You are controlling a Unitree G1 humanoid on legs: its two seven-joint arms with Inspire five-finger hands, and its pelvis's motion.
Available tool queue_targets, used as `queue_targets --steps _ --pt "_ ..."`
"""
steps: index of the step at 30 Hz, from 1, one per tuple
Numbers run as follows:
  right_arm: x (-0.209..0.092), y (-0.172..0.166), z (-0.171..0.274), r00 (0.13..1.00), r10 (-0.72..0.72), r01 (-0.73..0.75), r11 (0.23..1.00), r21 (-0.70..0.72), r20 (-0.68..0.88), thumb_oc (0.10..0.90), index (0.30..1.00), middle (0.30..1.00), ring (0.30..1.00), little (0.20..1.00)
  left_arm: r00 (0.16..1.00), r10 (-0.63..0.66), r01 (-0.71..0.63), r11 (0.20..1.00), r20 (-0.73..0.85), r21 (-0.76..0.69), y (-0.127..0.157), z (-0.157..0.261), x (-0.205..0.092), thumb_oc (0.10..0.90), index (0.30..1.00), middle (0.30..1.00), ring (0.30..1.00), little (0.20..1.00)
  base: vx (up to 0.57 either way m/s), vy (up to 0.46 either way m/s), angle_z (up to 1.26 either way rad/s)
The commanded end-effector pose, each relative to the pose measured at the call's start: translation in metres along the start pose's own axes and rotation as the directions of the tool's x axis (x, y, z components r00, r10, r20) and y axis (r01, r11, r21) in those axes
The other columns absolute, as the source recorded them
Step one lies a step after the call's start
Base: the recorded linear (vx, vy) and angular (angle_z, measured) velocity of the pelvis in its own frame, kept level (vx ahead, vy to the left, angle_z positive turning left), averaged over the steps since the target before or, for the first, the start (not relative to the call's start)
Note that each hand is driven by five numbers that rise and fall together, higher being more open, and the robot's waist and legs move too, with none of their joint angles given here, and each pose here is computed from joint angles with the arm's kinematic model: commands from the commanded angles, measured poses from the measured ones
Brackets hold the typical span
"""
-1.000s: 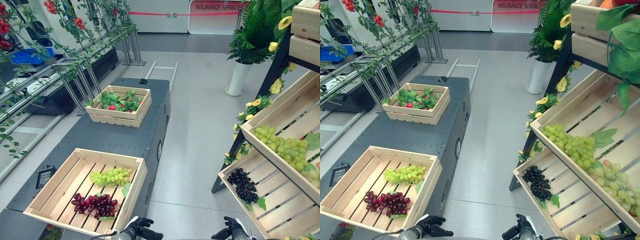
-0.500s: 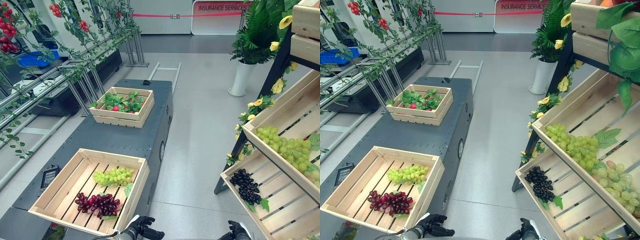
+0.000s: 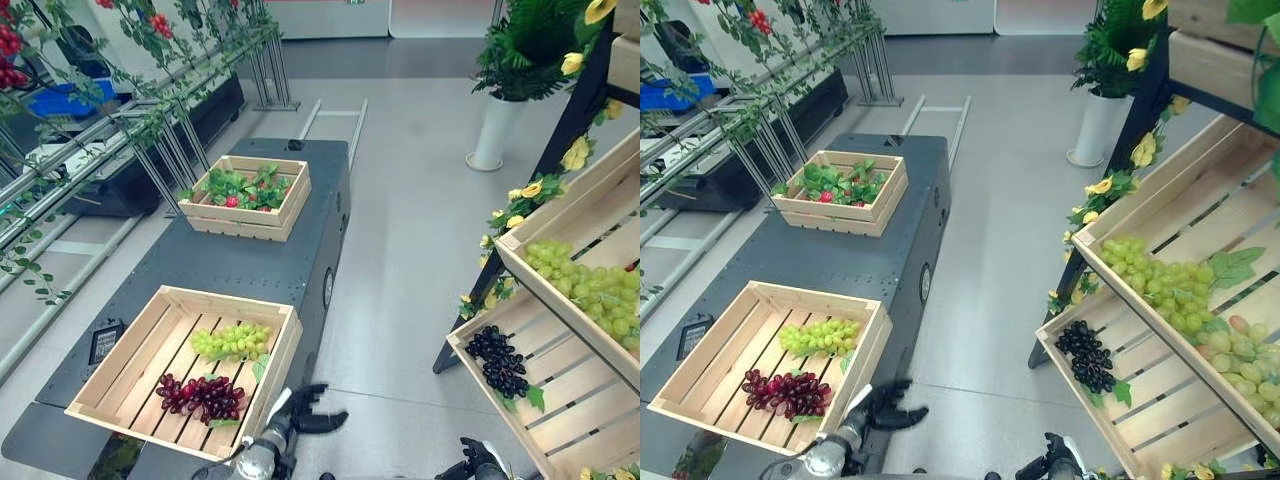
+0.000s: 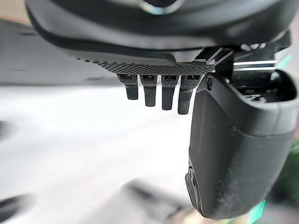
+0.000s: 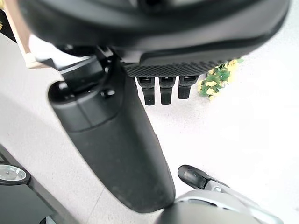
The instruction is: Pick up the fruits from the basket on one side to the basket on the other side
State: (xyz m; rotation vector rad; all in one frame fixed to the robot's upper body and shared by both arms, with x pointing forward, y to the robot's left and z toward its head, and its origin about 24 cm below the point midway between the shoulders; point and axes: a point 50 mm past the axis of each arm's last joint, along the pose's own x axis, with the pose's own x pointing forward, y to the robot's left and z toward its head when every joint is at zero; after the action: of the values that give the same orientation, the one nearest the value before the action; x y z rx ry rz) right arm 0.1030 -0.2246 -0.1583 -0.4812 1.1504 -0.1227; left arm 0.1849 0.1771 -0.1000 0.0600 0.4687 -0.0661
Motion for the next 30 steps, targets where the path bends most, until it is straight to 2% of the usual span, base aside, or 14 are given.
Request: queue_targets --steps 1,4,6,10,12,16,19,20,21,24,25,28,29,30 --pt "0.003 -0.010 0.012 0.998 -0.050 0.051 0.998 -0.040 0.026 0.800 0.900 0.900 0.900 0.900 0.907 0.190 -0.157 0.981 0.375 -0.117 0.036 0.094 0.027 0.800 0.900 0.900 0.900 0.900 0.05 0.102 0.09" --pt "0.003 -0.013 0.008 0.998 -0.049 0.050 0.997 -0.061 0.025 0.800 0.900 0.900 0.900 0.900 0.823 0.307 -0.310 0.948 0.477 -0.075 0.063 0.128 0.023 0.800 0.900 0.900 0.900 0.900 0.06 0.116 0.13" --pt "0.004 -0.018 0.012 0.998 -0.050 0.052 0.997 -0.062 0.047 0.800 0.900 0.900 0.900 0.900 0.750 0.376 -0.459 0.888 0.543 0.019 0.088 0.154 0.020 0.800 0.900 0.900 0.900 0.900 -0.01 0.138 0.12" --pt "0.008 -0.039 0.035 0.989 -0.089 0.092 0.996 -0.018 0.119 0.800 0.900 0.900 0.900 0.900 0.640 0.403 -0.674 0.703 0.654 0.228 0.124 0.202 0.018 0.800 0.900 0.900 0.900 0.900 -0.15 0.133 0.05" --pt "0.009 -0.049 0.046 0.981 -0.114 0.117 0.993 -0.005 0.159 0.800 0.900 0.900 0.900 0.900 0.613 0.402 -0.724 0.631 0.680 0.279 0.141 0.224 0.015 0.800 0.900 0.900 0.900 0.900 -0.16 0.121 0.03" --pt "0.008 -0.061 0.072 0.954 -0.140 0.138 0.990 0.026 0.265 0.800 0.900 0.900 0.900 0.900 0.564 0.381 -0.799 0.476 0.733 0.367 0.163 0.261 0.008 0.800 0.900 0.900 0.900 0.900 -0.17 0.136 0.03" --pt "0.004 -0.069 0.095 0.907 -0.177 0.166 0.984 0.062 0.383 0.800 0.900 0.900 0.900 0.900 0.486 0.409 -0.864 0.356 0.772 0.355 0.181 0.291 -0.001 0.800 0.900 0.900 0.900 0.900 -0.22 0.128 -0.01" --pt "0.004 -0.069 0.096 0.904 -0.180 0.168 0.984 0.065 0.387 0.800 0.900 0.900 0.900 0.900 0.485 0.410 -0.866 0.347 0.773 0.360 0.181 0.292 -0.001 0.800 0.900 0.900 0.900 0.900 -0.20 0.108 0.08" --pt "0.000 -0.075 0.111 0.876 -0.212 0.177 0.977 0.120 0.433 0.800 0.900 0.900 0.900 0.900 0.470 0.398 -0.881 0.258 0.788 0.396 0.186 0.306 -0.003 0.800 0.900 0.900 0.900 0.900 -0.16 0.090 0.16" --pt "-0.004 -0.085 0.123 0.851 -0.240 0.167 0.967 0.193 0.468 0.800 0.900 0.900 0.900 0.900 0.474 0.394 -0.878 0.141 0.787 0.458 0.192 0.317 -0.006 0.800 0.900 0.900 0.900 0.900 -0.14 0.120 0.11" --pt "-0.006 -0.089 0.128 0.836 -0.251 0.162 0.963 0.217 0.488 0.800 0.900 0.900 0.900 0.900 0.472 0.378 -0.867 0.036 0.797 0.496 0.197 0.323 -0.010 0.800 0.900 0.900 0.900 0.900 -0.09 0.128 0.08" --pt "-0.011 -0.096 0.139 0.811 -0.260 0.155 0.959 0.235 0.524 0.800 0.900 0.900 0.900 0.900 0.472 0.349 -0.840 -0.101 0.810 0.533 0.201 0.336 -0.017 0.800 0.900 0.900 0.900 0.900 -0.07 0.108 0.09" --pt "-0.013 -0.101 0.145 0.798 -0.266 0.153 0.957 0.245 0.540 0.800 0.900 0.900 0.900 0.900 0.488 0.315 -0.808 -0.189 0.814 0.558 0.201 0.346 -0.020 0.800 0.900 0.900 0.900 0.900 -0.06 0.097 0.05" --pt "-0.014 -0.103 0.147 0.794 -0.268 0.153 0.957 0.248 0.546 0.800 0.900 0.900 0.900 0.900 0.493 0.309 -0.801 -0.204 0.813 0.563 0.201 0.349 -0.021 0.800 0.900 0.900 0.900 0.900 -0.06 0.093 0.04"
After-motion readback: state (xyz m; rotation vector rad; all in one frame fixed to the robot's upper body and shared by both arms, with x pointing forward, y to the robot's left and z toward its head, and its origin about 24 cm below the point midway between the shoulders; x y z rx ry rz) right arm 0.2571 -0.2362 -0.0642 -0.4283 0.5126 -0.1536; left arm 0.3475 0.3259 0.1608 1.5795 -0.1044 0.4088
